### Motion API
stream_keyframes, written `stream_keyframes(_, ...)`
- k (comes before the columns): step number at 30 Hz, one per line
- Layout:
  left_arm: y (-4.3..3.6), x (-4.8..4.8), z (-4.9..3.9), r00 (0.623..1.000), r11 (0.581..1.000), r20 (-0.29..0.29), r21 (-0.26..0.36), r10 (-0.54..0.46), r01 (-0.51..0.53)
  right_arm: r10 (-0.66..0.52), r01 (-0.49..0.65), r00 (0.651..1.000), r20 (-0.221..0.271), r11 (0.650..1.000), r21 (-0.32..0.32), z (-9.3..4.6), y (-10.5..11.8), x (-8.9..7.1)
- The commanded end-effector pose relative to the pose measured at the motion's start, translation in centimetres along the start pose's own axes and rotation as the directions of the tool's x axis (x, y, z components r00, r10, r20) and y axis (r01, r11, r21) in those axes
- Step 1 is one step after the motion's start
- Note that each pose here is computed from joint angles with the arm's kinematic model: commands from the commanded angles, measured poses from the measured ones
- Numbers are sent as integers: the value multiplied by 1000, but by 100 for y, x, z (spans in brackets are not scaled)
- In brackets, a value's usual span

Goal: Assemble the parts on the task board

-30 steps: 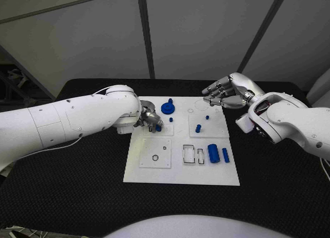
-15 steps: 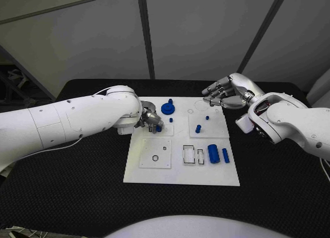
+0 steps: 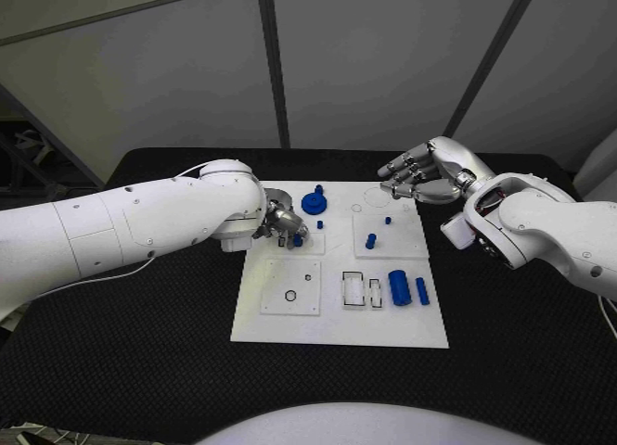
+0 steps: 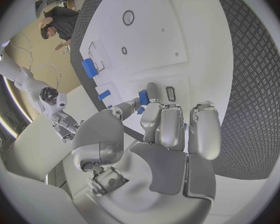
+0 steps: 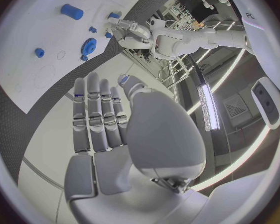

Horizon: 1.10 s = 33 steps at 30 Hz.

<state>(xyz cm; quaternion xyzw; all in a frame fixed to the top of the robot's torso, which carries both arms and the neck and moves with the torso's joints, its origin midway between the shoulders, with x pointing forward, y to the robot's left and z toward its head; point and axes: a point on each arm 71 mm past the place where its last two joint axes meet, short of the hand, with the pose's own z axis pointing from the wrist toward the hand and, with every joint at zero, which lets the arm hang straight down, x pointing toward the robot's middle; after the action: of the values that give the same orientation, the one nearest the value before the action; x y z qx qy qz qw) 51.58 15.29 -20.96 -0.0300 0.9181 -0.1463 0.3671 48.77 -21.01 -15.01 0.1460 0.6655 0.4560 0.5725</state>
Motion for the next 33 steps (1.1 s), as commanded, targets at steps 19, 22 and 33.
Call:
stream_keyframes(19,1,-38,-5,1000,1000,5,-5,-5,5,-2,2,1000,-7,1000,-5,7,9,-1)
stream_keyframes(22,2,-42,-9,1000,1000,8,-4,-8,8,-2,2,1000,-7,1000,-5,7,9,-1)
stream_keyframes(33,53,-111,-78,999,1000,20,3,-31,31,-3,3,1000,-5,1000,-2,5,-1,-10)
